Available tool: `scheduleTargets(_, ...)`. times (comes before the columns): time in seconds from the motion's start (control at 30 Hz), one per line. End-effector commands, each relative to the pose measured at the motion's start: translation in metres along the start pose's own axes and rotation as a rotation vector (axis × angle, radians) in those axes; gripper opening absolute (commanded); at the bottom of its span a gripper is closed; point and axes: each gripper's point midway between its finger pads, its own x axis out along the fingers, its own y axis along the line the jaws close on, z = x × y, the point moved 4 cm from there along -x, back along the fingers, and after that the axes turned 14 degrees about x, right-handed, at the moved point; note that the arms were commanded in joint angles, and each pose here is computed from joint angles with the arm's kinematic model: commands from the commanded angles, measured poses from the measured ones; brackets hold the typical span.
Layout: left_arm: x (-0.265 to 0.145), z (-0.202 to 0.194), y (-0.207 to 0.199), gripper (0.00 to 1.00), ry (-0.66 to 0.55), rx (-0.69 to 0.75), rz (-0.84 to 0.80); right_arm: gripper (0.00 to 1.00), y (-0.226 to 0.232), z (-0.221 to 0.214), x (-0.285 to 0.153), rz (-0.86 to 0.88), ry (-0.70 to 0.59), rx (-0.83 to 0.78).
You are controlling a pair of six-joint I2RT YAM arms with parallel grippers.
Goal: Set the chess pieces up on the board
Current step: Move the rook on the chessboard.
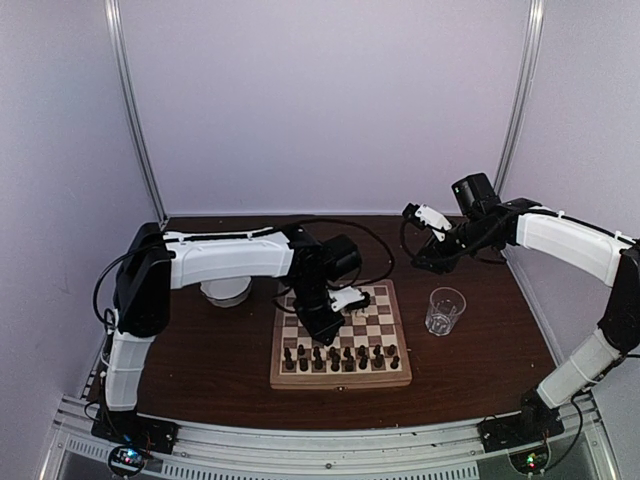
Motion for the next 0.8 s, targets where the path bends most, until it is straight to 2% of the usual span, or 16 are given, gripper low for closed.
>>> scheduleTargets(0.0,0.004,0.010,0.004,0.16,-0.035,0.007,-0.020,0.45,-0.002,-0.003,0.004,0.005,0.000,0.015)
scheduleTargets(0.37,0.001,0.010,0.013,0.06,-0.038,-0.008,0.011,0.45,-0.003,-0.003,0.003,0.004,-0.001,0.014)
scheduleTargets(0.77,-0.017,0.018,0.061,0.03,-0.119,-0.084,0.072,0.44,-0.004,-0.003,0.002,0.001,-0.001,0.019)
